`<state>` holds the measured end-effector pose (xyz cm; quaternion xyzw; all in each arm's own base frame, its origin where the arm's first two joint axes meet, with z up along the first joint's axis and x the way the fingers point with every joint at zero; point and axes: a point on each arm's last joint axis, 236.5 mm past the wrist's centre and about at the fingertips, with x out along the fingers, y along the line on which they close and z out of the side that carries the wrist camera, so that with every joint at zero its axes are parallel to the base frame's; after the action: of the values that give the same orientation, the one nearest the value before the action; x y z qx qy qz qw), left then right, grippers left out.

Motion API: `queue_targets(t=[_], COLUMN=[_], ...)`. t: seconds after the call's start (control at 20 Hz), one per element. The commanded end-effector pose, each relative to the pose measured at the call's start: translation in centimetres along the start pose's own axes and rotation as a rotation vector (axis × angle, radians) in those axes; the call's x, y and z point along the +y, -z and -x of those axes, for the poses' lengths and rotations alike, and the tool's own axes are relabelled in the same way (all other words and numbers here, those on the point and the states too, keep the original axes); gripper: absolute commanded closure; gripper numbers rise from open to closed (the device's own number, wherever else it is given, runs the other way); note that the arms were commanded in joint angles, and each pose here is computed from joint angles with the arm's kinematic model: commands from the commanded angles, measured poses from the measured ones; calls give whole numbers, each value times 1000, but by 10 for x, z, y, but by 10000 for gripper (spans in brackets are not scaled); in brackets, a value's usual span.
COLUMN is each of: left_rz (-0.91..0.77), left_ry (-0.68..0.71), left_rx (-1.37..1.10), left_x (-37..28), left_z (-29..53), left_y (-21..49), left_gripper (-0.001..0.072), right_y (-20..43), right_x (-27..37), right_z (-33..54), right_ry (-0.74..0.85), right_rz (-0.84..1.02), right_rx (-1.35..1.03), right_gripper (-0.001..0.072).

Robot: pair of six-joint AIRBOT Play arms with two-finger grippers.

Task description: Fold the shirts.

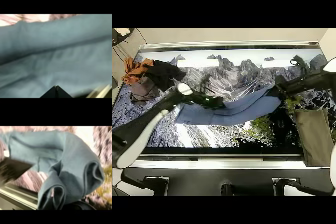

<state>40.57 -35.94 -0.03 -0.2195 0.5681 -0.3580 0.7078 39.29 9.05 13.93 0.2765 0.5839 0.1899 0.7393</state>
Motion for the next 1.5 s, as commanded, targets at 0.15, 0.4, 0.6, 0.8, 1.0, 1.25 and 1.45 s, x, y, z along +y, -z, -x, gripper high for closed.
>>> queue_targets(t=[0.15, 0.4, 0.6, 0.8, 1.0, 1.25, 1.45], left_rz=[260, 323, 125, -75, -155, -231, -269], left_ry=[289, 479, 336, 53, -118, -174, -162], left_rx=[71, 34, -159, -459, -785, -947, -960], left_x=[-72, -117, -81, -35, -31, -69, -88], left_z=[-96, -113, -34, 144, 331, 431, 435], left_y=[43, 44, -27, -102, -116, -75, -65], left_gripper=[677, 680, 682, 682, 681, 680, 680], right_y=[49, 43, 27, 6, 14, 24, 30], right_x=[49, 44, 53, 95, 133, 141, 140], right_z=[71, 78, 43, -44, -155, -252, -276], right_ry=[59, 90, 62, -10, -128, -206, -222], right_rz=[49, -3, 6, 82, 43, -100, -131], right_rx=[-138, -190, -155, -117, -7, 66, 88], right_gripper=[665, 662, 664, 664, 663, 663, 20])
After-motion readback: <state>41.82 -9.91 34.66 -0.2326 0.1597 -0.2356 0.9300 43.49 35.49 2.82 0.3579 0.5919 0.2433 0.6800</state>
